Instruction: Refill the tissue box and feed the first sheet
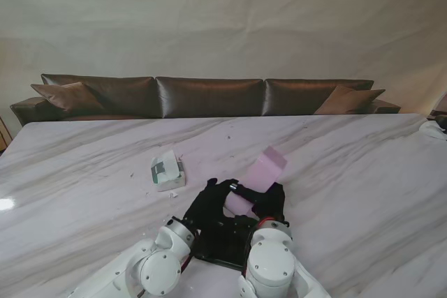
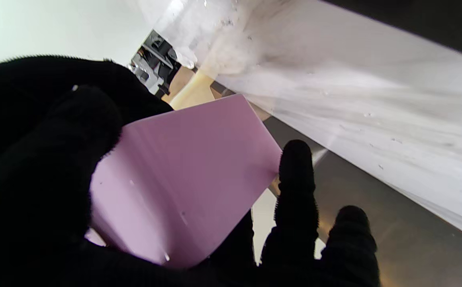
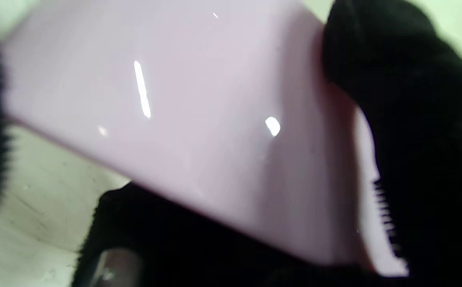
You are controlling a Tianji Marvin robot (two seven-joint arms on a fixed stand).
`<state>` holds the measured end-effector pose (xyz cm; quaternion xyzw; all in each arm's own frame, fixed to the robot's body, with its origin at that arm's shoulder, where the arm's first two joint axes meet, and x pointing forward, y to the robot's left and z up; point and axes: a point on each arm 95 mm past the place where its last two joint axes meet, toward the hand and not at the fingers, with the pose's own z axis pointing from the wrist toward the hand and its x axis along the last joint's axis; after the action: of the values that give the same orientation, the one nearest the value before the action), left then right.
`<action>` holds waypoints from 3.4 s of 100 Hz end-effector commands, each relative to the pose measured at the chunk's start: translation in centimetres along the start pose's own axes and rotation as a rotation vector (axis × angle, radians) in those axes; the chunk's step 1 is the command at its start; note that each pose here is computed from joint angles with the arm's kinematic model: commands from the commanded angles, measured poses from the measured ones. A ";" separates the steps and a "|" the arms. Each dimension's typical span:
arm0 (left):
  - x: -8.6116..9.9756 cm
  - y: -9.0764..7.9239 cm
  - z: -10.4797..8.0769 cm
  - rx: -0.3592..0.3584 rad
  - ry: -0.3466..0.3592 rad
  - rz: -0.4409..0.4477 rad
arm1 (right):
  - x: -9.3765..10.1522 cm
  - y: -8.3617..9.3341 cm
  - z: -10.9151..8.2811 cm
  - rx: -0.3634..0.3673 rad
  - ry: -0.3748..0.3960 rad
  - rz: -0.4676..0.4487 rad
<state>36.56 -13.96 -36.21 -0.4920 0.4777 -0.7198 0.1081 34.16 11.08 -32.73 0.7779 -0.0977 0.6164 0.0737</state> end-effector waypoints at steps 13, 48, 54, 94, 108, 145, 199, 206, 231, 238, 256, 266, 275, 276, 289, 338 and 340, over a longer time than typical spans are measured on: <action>0.1 0.0 0.1 0.052 -0.021 0.008 | -0.3 -0.8 -1.0 0.078 -0.006 0.013; 0.0 0.0 0.2 0.121 -0.010 -0.014 | -0.8 -0.4 -1.3 0.155 0.007 -0.047; 0.1 0.0 0.2 0.137 -0.001 -0.037 | -0.8 -0.4 -1.3 0.164 0.007 -0.052; 0.1 -0.4 0.0 0.218 0.001 -0.088 | -1.1 -0.4 -0.9 0.142 -0.007 -0.072; -0.2 -0.8 0.0 0.219 -0.009 -0.046 | -1.0 0.0 -0.9 0.133 0.009 -0.099; -0.7 -2.4 0.3 0.254 -0.042 0.020 | -1.1 2.1 -1.0 0.148 0.058 -0.177; -1.9 -4.6 1.5 0.235 -0.040 0.169 | -1.8 4.5 -1.6 0.154 0.059 -0.262; -2.4 -4.9 1.9 0.206 -0.022 0.225 | -1.7 4.9 -1.8 0.135 0.068 -0.280; -4.6 -4.4 3.5 0.119 -0.001 0.310 | -1.6 5.9 -2.2 0.086 0.081 -0.315; -5.1 -4.1 3.9 0.097 0.006 0.323 | -1.6 6.2 -2.3 0.077 0.081 -0.322; -6.0 -3.5 4.7 0.051 0.028 0.351 | -1.7 6.4 -2.2 0.063 0.080 -0.327; -6.2 -3.4 5.0 0.036 0.037 0.373 | -1.8 6.4 -2.0 0.061 0.075 -0.322; -6.4 -3.5 5.2 0.026 0.039 0.395 | -1.9 6.5 -1.7 0.060 0.070 -0.316; -6.4 -3.5 5.2 0.025 0.039 0.396 | -1.9 6.5 -1.7 0.060 0.070 -0.315; -6.7 -3.5 5.3 0.011 0.040 0.423 | -2.0 6.4 -1.4 0.060 0.065 -0.310; -7.6 -3.0 5.4 -0.015 -0.013 0.443 | -2.3 6.2 -0.8 0.053 0.051 -0.304; -7.6 -2.9 5.4 -0.014 -0.015 0.441 | -2.3 6.2 -0.7 0.053 0.051 -0.303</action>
<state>45.64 -10.50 -37.97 -0.3745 0.5779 -0.6732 0.2694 31.41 5.11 -34.66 0.7666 0.0378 0.6225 0.1533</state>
